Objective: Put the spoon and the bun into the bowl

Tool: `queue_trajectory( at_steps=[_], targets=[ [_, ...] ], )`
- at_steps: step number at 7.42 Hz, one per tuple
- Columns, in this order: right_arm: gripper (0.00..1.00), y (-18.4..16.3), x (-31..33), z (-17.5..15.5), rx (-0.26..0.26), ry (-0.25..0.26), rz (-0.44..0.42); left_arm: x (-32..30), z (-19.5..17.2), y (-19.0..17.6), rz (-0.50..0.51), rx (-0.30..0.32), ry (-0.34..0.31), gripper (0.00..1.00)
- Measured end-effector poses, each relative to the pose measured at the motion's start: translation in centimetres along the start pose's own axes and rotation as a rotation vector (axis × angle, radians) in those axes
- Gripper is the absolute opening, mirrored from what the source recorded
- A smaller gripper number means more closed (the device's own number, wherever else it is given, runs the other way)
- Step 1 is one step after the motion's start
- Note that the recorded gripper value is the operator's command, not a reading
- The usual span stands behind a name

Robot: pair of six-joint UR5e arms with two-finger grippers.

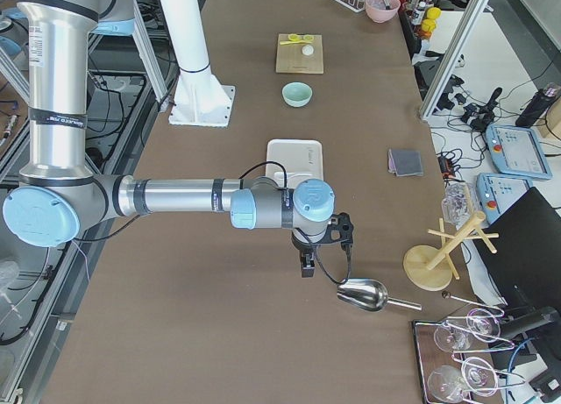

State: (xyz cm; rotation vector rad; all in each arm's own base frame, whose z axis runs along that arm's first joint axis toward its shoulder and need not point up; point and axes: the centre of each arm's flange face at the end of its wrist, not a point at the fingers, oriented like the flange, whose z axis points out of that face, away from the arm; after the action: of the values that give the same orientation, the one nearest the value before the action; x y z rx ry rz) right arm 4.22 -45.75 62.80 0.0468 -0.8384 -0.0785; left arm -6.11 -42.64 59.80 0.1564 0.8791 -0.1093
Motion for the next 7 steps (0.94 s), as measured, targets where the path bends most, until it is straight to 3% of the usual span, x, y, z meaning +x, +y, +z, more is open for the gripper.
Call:
queue_trajectory(
  at_steps=[3,7],
  targets=[
    [1.00,0.0,-0.2,-0.2,0.004,-0.001,-0.004,0.2,-0.1,-0.1,0.009,0.006,0.001,0.98],
    [1.00,-2.3,-4.9,-1.7,0.036,-0.014,-0.039,4.1,-1.2,-3.0,0.136,0.079,0.031,0.98]
  ],
)
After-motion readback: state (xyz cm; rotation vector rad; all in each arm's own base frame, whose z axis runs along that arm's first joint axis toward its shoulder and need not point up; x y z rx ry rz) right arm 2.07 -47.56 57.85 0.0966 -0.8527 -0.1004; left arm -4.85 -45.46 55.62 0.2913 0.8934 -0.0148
